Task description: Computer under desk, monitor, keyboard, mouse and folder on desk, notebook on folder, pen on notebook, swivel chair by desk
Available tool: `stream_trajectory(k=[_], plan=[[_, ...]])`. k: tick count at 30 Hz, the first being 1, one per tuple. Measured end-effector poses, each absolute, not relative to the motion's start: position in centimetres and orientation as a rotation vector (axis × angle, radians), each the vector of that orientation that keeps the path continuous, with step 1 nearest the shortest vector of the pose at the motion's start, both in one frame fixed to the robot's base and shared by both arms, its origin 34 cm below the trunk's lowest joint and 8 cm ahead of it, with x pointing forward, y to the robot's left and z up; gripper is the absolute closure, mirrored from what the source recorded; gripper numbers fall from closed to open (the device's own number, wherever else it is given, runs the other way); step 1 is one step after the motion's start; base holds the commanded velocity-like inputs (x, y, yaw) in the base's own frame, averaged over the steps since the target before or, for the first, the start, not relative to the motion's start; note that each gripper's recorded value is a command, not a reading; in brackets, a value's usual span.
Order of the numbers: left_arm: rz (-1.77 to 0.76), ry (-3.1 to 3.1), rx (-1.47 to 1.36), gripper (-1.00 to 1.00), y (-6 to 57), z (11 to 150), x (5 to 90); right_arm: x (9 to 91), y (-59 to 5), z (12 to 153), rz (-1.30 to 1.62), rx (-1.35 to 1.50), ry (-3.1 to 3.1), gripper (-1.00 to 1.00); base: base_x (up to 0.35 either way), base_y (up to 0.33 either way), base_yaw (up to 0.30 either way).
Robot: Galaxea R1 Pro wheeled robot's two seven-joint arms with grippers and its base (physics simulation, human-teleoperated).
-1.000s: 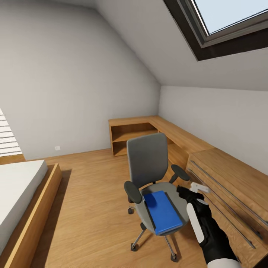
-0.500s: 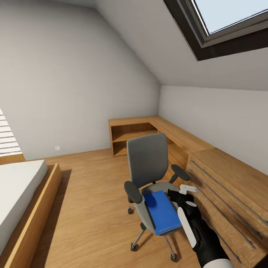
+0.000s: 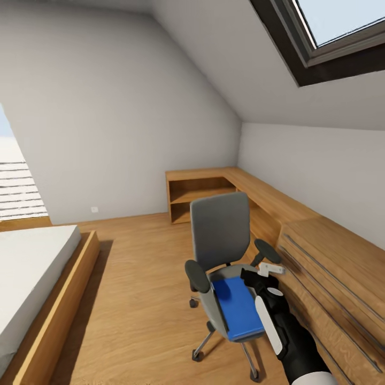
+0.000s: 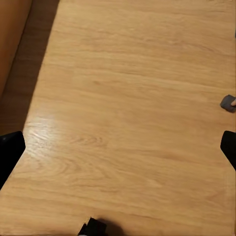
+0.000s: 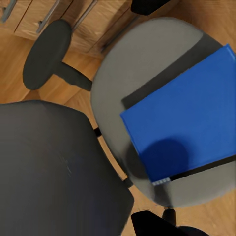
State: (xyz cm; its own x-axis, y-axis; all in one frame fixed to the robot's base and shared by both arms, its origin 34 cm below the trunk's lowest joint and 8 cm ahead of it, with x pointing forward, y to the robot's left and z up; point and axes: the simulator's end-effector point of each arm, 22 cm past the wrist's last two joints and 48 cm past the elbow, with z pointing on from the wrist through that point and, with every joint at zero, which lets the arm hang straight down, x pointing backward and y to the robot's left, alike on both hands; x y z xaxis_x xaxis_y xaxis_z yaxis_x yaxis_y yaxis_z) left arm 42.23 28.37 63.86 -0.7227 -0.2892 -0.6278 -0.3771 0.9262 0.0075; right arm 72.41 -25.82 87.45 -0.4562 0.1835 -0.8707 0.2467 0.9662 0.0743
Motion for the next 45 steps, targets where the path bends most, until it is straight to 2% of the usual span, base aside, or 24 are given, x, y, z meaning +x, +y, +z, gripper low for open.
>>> stream_trajectory(k=[11, 30, 45], plan=[[0.166, 2.403, -0.473, -1.00, 28.3, 64.5, 42.9, 72.5, -25.9, 88.1, -0.074, 0.305, 2.043, -1.00, 0.000, -0.203, 0.148], [0.125, 2.294, -0.475, -1.00, 28.3, 67.4, 47.1, 72.6, -27.2, 86.4, -0.090, 0.282, 2.039, -1.00, 0.000, -0.006, 0.004], [0.016, 2.475, -0.365, -1.00, 25.2, 70.8, 49.6, 73.1, -27.0, 83.6, -0.011, 0.215, 2.048, -1.00, 0.000, 0.000, 0.000]])
